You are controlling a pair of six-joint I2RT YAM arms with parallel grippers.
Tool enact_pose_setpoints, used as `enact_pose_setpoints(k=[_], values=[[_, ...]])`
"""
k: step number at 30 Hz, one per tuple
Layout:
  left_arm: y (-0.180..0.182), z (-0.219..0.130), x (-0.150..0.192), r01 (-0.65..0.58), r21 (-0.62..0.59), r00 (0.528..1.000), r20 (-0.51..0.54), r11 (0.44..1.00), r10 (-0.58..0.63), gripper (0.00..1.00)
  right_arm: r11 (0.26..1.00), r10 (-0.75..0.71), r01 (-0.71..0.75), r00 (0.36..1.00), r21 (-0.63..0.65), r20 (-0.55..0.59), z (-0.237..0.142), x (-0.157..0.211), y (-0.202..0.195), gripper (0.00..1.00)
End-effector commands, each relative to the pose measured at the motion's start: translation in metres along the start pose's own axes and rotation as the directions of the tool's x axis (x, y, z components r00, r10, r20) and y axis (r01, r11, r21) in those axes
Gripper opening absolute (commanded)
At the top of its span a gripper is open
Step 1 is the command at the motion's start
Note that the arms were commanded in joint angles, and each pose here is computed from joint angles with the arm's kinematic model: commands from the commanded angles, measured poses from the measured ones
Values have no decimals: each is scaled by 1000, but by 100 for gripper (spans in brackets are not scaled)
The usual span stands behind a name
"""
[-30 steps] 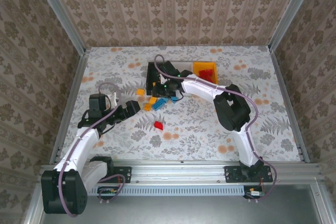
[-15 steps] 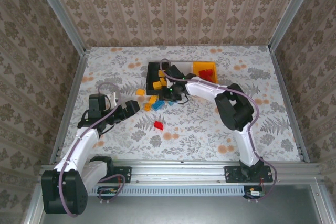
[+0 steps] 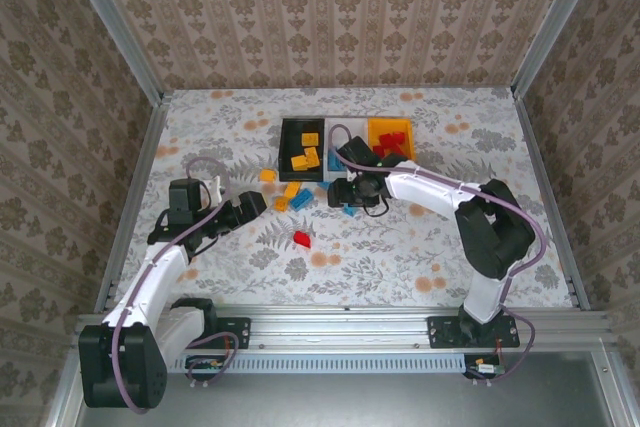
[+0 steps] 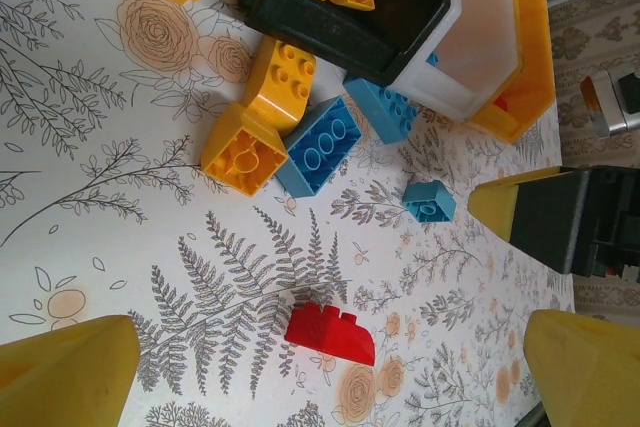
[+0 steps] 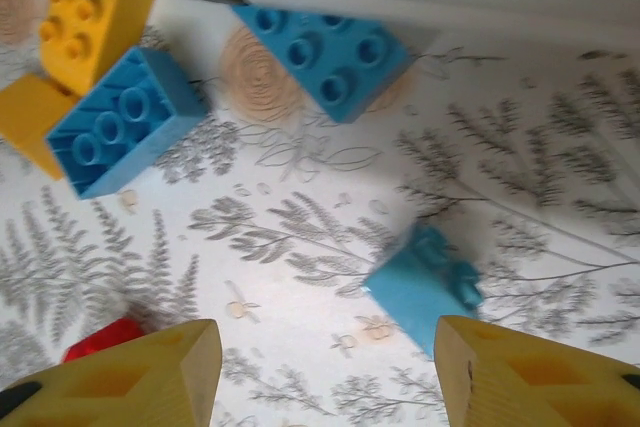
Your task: Sort the legos into containers by color
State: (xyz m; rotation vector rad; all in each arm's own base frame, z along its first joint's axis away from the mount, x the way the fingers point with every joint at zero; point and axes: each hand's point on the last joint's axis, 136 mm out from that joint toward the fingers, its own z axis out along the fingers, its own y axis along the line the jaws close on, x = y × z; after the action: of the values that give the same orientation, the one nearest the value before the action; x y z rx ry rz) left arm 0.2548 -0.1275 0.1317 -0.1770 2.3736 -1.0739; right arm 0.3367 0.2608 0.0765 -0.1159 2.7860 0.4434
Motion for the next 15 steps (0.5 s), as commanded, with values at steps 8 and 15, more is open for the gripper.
enact_pose_setpoints(k=[8, 15], values=[[4, -1, 1, -10, -11, 1000, -3, 1000, 10, 100, 980, -94, 107, 992, 167, -83, 20, 9, -29, 61], [5, -1, 1, -10, -13, 1000, -2, 1000, 10, 100, 982, -88, 105, 990, 159, -115, 38, 10, -27, 62]])
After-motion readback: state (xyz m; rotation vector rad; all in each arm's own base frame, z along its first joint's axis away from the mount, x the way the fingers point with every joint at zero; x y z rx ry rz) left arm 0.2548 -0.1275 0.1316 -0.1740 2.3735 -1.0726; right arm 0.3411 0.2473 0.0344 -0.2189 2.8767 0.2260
